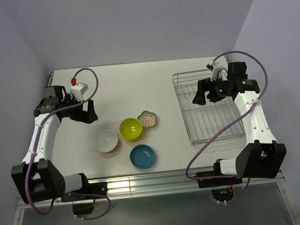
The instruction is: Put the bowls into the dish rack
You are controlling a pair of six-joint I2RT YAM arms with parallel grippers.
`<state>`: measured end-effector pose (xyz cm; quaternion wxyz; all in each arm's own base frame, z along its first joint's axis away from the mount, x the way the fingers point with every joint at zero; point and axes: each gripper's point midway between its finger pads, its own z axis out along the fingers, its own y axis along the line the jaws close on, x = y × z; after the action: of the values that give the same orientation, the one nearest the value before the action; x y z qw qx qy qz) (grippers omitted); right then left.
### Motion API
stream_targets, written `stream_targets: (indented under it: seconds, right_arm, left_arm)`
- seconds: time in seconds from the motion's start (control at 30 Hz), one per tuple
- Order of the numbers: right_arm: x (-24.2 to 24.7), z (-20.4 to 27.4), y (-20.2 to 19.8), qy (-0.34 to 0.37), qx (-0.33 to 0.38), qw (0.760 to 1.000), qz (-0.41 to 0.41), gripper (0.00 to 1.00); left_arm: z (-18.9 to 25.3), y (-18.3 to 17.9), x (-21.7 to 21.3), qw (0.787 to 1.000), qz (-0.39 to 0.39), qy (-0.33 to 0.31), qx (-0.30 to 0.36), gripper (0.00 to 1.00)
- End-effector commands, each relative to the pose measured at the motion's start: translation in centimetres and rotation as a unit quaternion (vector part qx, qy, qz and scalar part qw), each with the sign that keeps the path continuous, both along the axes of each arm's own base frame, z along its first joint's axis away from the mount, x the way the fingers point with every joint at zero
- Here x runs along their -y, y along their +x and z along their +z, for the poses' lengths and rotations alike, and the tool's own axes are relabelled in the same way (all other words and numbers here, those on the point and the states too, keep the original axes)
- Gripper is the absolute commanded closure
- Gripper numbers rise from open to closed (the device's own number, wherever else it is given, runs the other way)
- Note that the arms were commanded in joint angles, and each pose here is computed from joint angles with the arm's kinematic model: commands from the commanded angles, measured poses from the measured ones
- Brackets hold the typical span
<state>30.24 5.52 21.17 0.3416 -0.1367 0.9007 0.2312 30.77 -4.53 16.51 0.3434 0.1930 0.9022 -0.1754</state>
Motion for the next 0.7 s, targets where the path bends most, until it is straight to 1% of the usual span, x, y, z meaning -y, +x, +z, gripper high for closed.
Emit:
stream_targets:
  seconds: [0.0,0.03,0.13,0.27,0.4,0.47,0.53,0.67]
  right_arm:
    - [-0.3,1.5,0.5,-0.007,0.025,1.0,0.015,0.01]
    - [-0.3,1.6,0.6,-0.007,0.025,1.0,0.016,0.01]
    - [-0.7,1.5,0.6,0.001,0.022,1.0,0.018,0.01]
    - [-1.4,1.5,0.8,0.025,0.017,0.999,0.017,0.01]
    - [-2.1,1.5,1.0,0.042,0.009,0.999,0.02,0.01]
    - [-2.5,1.3,1.1,0.05,0.002,0.998,0.024,0.01]
    - [-2.7,1.2,1.3,0.054,-0.004,0.998,0.024,0.01]
    - [-3.1,1.1,1.5,0.055,-0.006,0.998,0.027,0.01]
  left_arm:
    - [0.0,-0.7,0.1,0.999,-0.031,0.02,0.009,0.01]
    - [-0.4,-0.9,0.0,0.999,-0.044,0.028,0.007,0.0]
    - [-1.8,-1.1,-0.5,0.998,-0.047,0.04,-0.01,0.01]
    - [-3.4,-2.3,0.6,0.995,-0.085,0.017,-0.039,0.0]
    - [-4.7,-2.5,0.7,0.994,-0.09,0.01,-0.059,0.01]
    - [-5.4,-2.7,0.9,0.993,-0.093,0.003,-0.072,0.02]
    - [-5.9,-2.8,1.2,0.992,-0.093,-0.007,-0.081,0.06]
    - [-7.8,-2.9,1.5,0.991,-0.085,-0.001,-0.103,0.14]
